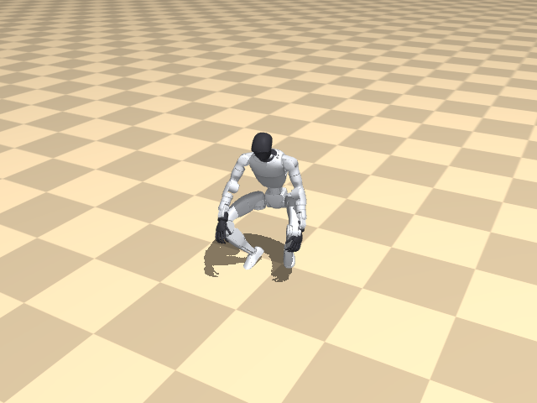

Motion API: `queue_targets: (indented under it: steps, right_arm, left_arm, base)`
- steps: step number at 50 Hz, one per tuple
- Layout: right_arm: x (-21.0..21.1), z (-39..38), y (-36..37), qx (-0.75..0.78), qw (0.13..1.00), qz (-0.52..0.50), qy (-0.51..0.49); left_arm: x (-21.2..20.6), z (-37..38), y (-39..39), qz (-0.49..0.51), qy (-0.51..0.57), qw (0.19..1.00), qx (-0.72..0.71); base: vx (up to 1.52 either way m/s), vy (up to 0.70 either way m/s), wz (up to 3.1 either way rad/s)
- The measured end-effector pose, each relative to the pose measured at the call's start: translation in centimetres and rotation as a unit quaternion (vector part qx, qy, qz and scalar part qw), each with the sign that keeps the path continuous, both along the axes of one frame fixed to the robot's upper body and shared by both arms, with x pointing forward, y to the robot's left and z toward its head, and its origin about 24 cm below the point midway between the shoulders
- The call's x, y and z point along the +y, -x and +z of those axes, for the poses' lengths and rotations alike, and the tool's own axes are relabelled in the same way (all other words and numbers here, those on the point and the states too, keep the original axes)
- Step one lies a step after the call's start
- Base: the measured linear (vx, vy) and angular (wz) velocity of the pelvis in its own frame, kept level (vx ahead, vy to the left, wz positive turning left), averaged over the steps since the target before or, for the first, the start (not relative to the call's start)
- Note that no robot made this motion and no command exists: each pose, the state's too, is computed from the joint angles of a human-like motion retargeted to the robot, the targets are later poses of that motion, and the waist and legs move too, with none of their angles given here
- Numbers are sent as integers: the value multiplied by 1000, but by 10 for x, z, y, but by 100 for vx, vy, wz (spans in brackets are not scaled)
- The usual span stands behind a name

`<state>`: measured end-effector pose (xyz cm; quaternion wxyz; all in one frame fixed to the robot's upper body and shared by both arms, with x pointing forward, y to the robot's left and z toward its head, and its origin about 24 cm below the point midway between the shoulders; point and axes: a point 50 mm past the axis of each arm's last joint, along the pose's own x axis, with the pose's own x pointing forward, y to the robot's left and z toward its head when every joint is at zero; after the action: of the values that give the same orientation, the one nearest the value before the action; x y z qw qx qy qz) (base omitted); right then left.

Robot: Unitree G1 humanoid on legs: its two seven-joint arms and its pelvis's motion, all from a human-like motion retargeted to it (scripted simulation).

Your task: In place motions

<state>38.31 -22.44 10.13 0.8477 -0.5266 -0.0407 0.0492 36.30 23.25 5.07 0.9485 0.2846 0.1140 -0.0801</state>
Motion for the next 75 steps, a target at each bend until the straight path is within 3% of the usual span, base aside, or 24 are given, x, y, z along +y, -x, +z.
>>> queue_targets:
  steps: [7,17,20,25,31,35,42,48,53,62,69,75]
  right_arm:
    - [11,7,-1,-62,998,6,-18]
    - [-42,86,-11,-149,985,-88,-31]
    - [-54,63,-5,-112,985,-127,-25]
    - [-64,-48,33,83,978,-189,-20]
    - [-60,-182,146,329,910,-250,-14]
    - [-37,-246,259,476,824,-305,-45]
    - [-4,-269,434,657,612,-414,-149]
    - [7,-260,489,682,490,-500,-213]
    - [-2,-263,470,671,511,-492,-215]
    - [-25,-268,347,595,695,-367,-171]
    - [-31,-238,225,492,804,-286,-174]
    - [-34,-170,114,343,894,-226,-176]
  left_arm:
    - [21,6,2,36,-1,999,-7]
    - [21,106,-34,5,-47,990,-130]
    - [28,92,-29,7,-89,991,-102]
    - [44,-4,12,53,-144,987,39]
    - [47,-126,116,51,-144,950,274]
    - [33,-189,219,112,-111,905,396]
    - [-19,-225,392,247,-7,810,532]
    - [-50,-223,439,328,51,744,580]
    - [-38,-224,431,294,45,752,588]
    - [-13,-225,342,232,48,827,511]
    - [10,-199,229,179,11,902,391]
    - [35,-134,120,148,-8,960,238]
  base:
    - [7,1,-23]
    - [-9,-4,47]
    - [1,2,3]
    - [19,-5,-32]
    - [20,-6,-26]
    - [36,5,-6]
    - [42,13,34]
    - [23,8,11]
    - [10,4,3]
    - [0,1,-8]
    - [-23,2,3]
    - [-40,-4,-49]
